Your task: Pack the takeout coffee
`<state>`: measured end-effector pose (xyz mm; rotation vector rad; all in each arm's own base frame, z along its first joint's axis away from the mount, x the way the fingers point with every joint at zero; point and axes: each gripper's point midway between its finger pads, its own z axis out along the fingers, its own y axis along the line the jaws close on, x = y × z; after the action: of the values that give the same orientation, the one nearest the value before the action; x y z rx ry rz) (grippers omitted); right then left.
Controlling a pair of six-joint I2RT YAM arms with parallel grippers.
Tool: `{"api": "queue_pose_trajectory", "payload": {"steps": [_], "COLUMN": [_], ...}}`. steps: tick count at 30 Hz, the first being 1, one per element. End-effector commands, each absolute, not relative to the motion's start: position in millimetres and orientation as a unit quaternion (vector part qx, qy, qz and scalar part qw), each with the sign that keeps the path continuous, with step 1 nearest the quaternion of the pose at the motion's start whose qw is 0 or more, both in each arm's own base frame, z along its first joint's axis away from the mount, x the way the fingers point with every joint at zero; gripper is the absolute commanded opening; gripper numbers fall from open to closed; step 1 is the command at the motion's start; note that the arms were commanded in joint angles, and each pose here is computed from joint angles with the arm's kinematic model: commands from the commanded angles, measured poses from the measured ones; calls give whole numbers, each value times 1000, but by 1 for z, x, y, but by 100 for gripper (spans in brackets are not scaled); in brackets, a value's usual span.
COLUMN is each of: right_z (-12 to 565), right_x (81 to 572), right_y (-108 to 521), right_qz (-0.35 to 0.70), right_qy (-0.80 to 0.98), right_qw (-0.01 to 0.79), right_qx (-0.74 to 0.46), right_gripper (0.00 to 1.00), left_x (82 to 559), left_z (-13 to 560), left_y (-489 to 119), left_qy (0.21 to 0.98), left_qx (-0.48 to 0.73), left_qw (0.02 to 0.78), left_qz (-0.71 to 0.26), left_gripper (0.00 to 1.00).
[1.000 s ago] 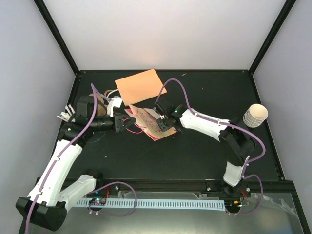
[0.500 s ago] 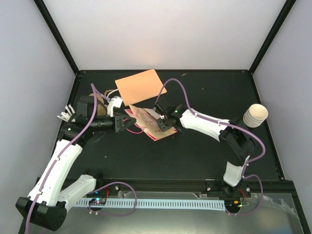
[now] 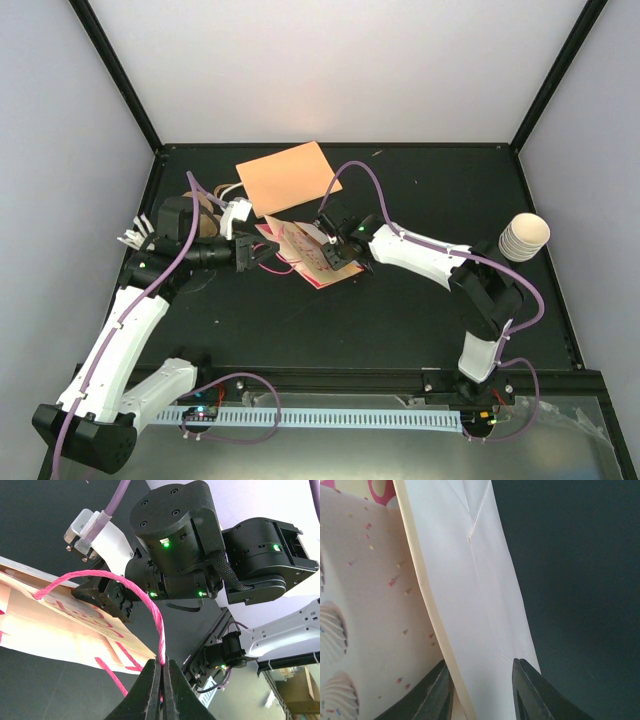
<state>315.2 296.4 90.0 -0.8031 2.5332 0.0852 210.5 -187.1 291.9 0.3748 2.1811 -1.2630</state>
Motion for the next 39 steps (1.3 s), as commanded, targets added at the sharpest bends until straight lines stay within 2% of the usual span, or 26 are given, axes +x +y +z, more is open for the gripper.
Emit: {"api": "queue_pose_trajectory", "payload": {"steps": [1, 9, 16, 23, 31, 39], "right_z": [97, 100, 101, 106, 114, 117], "right_x": [317, 316, 315, 310, 302, 299], "right_y": [302, 303, 303, 302, 287, 259], "right_qz": [39, 44, 46, 57, 79, 154], "right_qy": [920, 918, 918, 917, 922, 931], "right_qw": [252, 255, 256, 261, 264, 252], "right_qx": [-296, -299, -299, -296, -271, -216], "right_gripper": [35, 29, 21, 2, 1, 1], "left_x": [208, 208, 208, 209, 214, 226], "left_z": [294, 293, 292, 292, 279, 245], "left_y": [-188, -188, -188, -187, -178, -158], "left_qy": [813, 814, 815, 817, 838, 878], "left_qx": [151, 152, 151, 150, 129, 75], "left_qw": [291, 291, 290, 293, 295, 280], "left_qz": [-480, -480, -479, -474, -440, -381], "left_gripper": [2, 2, 1, 2, 2, 2]}}
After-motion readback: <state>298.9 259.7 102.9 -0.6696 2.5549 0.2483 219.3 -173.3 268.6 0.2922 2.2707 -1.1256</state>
